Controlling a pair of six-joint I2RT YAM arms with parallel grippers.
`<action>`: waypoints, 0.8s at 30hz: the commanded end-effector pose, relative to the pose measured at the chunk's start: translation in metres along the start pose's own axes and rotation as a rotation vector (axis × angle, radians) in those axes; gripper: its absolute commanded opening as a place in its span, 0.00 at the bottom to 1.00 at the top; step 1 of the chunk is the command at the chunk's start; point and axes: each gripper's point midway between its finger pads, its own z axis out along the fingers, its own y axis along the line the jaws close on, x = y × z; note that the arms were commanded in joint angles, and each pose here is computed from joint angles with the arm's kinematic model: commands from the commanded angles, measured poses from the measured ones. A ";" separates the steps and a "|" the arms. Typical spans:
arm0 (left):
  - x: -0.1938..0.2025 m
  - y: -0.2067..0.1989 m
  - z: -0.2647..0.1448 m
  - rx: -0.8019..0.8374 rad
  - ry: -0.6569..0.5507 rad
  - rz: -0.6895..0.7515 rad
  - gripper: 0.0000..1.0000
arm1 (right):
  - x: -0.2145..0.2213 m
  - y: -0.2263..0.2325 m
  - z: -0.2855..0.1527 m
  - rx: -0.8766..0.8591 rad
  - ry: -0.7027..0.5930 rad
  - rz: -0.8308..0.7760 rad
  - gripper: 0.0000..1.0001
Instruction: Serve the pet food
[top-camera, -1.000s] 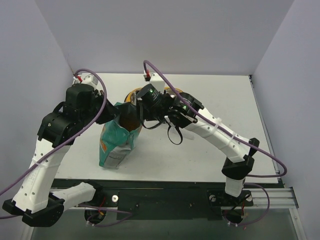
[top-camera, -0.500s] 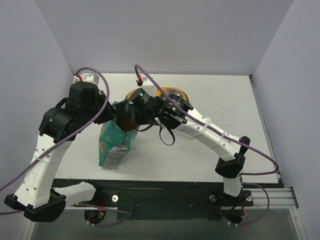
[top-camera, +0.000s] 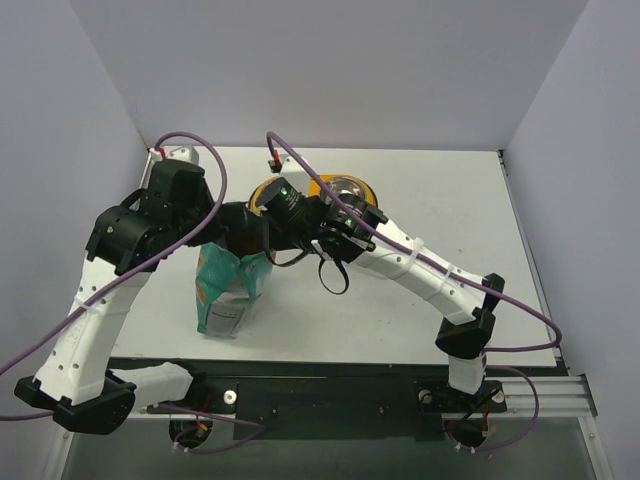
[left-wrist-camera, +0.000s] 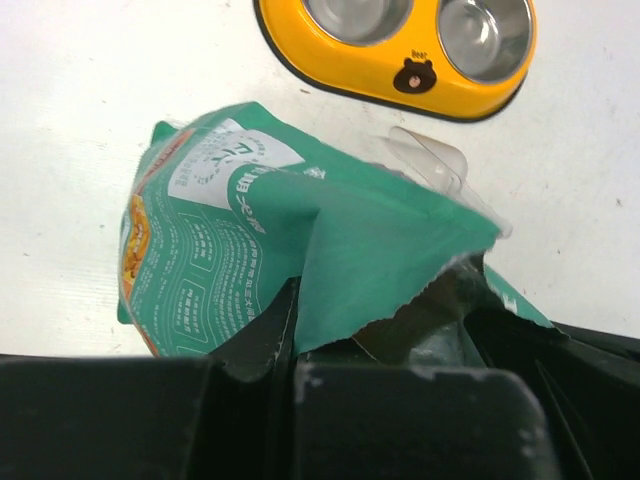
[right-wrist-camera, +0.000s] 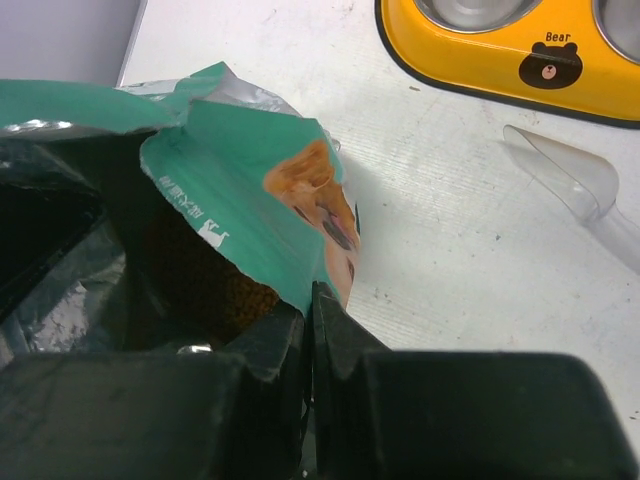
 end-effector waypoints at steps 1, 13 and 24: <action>-0.042 0.014 -0.034 -0.042 -0.203 -0.041 0.00 | -0.016 -0.022 -0.020 0.019 -0.052 -0.036 0.00; -0.142 0.059 -0.095 -0.380 -0.583 -0.113 0.00 | -0.046 0.085 0.015 -0.325 -0.107 0.085 0.00; -0.170 0.032 -0.101 -0.290 -0.622 -0.014 0.00 | -0.068 0.095 0.017 -0.419 -0.159 0.197 0.00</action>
